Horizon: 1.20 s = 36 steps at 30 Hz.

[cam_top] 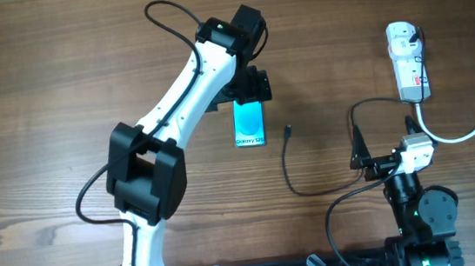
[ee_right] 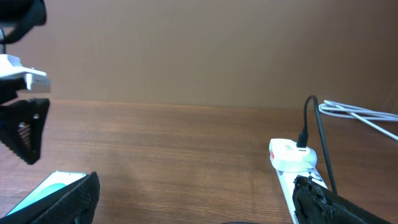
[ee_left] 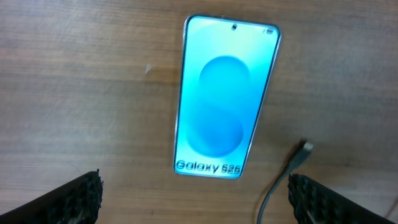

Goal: Plug charger to phone and switch on socket
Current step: 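Lower the left gripper and grasp the phone's bottom edge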

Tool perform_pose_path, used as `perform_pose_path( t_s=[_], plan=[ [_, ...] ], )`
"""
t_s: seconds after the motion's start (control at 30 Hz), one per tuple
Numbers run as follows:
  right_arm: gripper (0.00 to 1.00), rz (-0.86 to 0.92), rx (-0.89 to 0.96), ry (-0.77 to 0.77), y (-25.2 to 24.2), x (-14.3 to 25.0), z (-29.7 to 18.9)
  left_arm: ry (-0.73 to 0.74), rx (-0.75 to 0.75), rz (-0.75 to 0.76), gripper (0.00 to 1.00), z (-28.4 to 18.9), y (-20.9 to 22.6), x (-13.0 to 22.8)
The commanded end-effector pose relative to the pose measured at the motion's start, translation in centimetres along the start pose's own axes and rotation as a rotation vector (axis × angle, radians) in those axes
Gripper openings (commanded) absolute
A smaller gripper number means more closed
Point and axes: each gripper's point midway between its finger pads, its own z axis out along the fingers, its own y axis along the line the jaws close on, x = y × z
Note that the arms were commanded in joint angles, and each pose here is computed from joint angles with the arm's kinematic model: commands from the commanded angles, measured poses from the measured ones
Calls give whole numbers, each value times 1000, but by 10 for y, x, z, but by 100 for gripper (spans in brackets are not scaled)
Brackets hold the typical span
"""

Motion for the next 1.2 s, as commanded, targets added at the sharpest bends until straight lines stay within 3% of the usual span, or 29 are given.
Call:
perform_pose_path(
  t_s=[0.0,0.13,0.5,1.17],
  plan=[
    [100,12,10,-6,-1,-1,0,-10,-5,19,100,16,-4,-10],
    [100,12,10,-6,-2,-1,0,0,40,156,100,28,-15,-13],
    [100,12,10,-6,-2,-1,0,85,-13,77,100,77,-8,-9],
    [100,12,10,-6,-2,-1,0,67,-33,92,100,81,-20,-3]
  ],
)
